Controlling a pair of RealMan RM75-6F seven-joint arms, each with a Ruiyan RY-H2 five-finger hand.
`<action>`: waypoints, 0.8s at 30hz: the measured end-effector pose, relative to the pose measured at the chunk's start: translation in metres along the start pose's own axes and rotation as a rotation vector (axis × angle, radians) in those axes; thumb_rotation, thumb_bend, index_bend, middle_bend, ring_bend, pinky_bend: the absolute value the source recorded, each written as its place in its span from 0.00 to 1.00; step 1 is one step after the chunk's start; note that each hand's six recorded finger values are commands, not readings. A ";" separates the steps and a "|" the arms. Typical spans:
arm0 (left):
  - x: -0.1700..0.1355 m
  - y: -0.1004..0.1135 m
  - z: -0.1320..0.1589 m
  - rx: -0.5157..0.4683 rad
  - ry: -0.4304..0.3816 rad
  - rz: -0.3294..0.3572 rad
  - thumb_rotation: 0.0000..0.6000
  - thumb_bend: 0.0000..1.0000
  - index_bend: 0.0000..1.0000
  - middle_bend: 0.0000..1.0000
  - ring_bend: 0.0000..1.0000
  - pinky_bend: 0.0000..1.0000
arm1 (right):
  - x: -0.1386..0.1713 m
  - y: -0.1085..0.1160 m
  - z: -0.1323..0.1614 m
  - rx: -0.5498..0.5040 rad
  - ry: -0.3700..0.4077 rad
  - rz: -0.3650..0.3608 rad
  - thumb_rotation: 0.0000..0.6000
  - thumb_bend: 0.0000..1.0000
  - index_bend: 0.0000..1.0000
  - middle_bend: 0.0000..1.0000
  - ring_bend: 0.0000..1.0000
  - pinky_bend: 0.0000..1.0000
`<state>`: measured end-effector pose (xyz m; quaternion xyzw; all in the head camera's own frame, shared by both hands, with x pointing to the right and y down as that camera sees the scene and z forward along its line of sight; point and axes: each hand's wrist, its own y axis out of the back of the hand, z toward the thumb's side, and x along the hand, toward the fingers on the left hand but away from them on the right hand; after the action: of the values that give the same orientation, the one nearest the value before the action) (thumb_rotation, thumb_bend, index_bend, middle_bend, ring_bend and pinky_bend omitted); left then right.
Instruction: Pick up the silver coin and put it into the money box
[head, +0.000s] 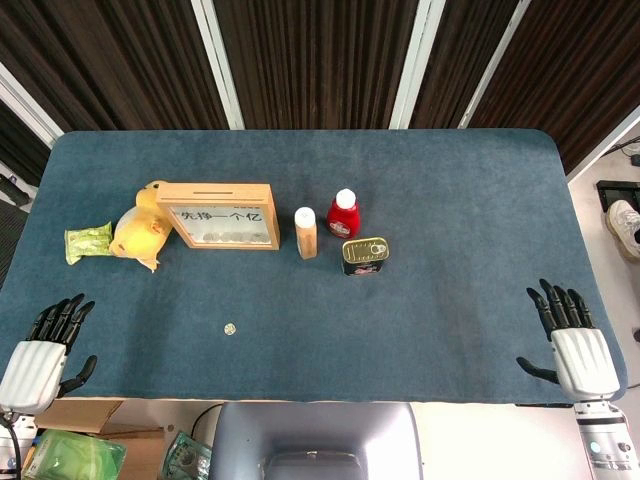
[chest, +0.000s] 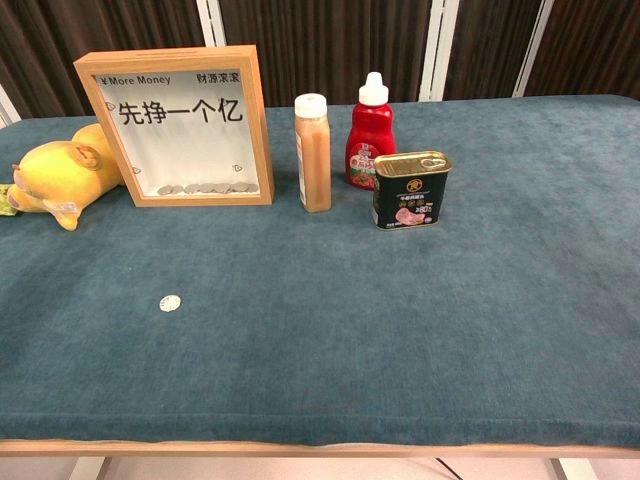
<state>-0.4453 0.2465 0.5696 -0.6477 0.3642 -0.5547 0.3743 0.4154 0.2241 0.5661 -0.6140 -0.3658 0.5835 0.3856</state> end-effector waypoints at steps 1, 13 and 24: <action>0.000 -0.001 0.000 0.000 -0.001 -0.003 1.00 0.36 0.00 0.00 0.00 0.11 | 0.000 0.000 0.000 -0.001 0.000 0.001 1.00 0.17 0.00 0.00 0.00 0.00; 0.017 -0.037 0.040 -0.060 -0.134 0.043 1.00 0.43 0.42 1.00 1.00 1.00 | 0.003 0.004 -0.002 -0.009 -0.006 -0.015 1.00 0.17 0.00 0.00 0.00 0.00; 0.046 -0.118 0.104 -0.083 -0.144 -0.037 1.00 0.43 0.49 1.00 1.00 1.00 | 0.002 0.003 -0.004 -0.010 -0.021 -0.008 1.00 0.17 0.00 0.00 0.00 0.00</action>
<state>-0.3304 0.2678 0.6836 -0.7073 0.3470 -0.4981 0.3622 0.4195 0.2246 0.5626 -0.6083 -0.3754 0.5866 0.3808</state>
